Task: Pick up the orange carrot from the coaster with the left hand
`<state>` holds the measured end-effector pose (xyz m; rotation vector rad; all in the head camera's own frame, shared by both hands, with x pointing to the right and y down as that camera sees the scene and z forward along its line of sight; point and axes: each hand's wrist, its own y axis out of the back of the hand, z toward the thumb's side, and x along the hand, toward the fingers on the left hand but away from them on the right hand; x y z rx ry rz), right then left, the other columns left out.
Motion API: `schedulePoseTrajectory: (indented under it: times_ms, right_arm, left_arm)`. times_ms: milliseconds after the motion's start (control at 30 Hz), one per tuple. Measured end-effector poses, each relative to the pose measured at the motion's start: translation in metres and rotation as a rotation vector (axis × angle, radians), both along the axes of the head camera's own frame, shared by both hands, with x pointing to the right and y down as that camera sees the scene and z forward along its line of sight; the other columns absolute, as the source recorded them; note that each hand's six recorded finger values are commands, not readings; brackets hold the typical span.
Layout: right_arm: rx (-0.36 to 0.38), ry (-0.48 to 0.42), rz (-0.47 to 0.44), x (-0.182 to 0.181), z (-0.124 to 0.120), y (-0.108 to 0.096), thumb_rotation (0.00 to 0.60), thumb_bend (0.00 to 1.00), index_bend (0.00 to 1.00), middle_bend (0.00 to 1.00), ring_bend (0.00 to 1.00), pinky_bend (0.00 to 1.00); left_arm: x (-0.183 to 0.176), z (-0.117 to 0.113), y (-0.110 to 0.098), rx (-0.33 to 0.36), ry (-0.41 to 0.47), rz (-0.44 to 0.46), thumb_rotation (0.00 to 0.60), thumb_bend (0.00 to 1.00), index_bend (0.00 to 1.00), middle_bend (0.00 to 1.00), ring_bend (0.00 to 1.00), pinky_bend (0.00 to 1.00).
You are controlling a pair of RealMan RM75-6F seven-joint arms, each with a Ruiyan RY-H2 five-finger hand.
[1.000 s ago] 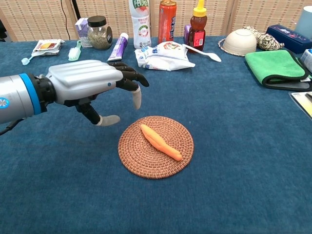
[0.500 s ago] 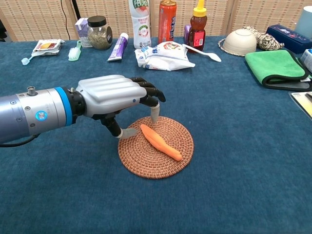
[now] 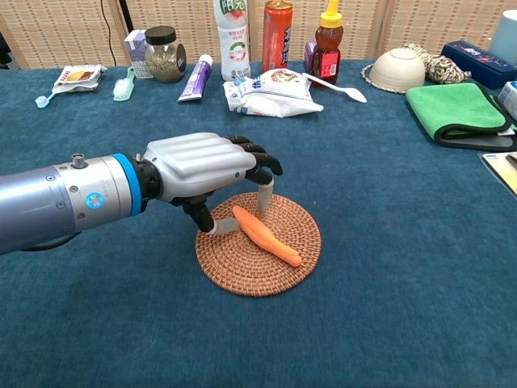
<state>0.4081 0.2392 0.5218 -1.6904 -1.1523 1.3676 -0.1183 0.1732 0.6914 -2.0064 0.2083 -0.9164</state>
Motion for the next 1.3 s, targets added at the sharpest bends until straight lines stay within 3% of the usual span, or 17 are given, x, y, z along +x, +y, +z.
schedulePoseTrajectory:
  times_ms: [500,867,1300]
  right_arm:
    - [-0.006,0.004,0.009,0.005,0.000,0.001,0.600,0.44,0.09,0.00,0.00,0.00]
    - [-0.007,0.000,0.012,0.006,0.000,0.001,0.600,0.44,0.10,0.00,0.00,0.00]
    - [-0.003,-0.010,-0.004,0.001,-0.001,0.000,0.600,0.44,0.10,0.00,0.00,0.00]
  left_arm:
    - [0.007,0.007,0.004,-0.006,-0.009,-0.018,0.600,0.38,0.48,0.13,0.07,0.00]
    - [0.009,0.004,0.002,-0.008,0.008,-0.032,0.600,0.50,0.56,0.14,0.08,0.00]
    - [-0.005,-0.012,-0.016,0.041,0.047,-0.087,0.600,0.59,0.64,0.16,0.09,0.00]
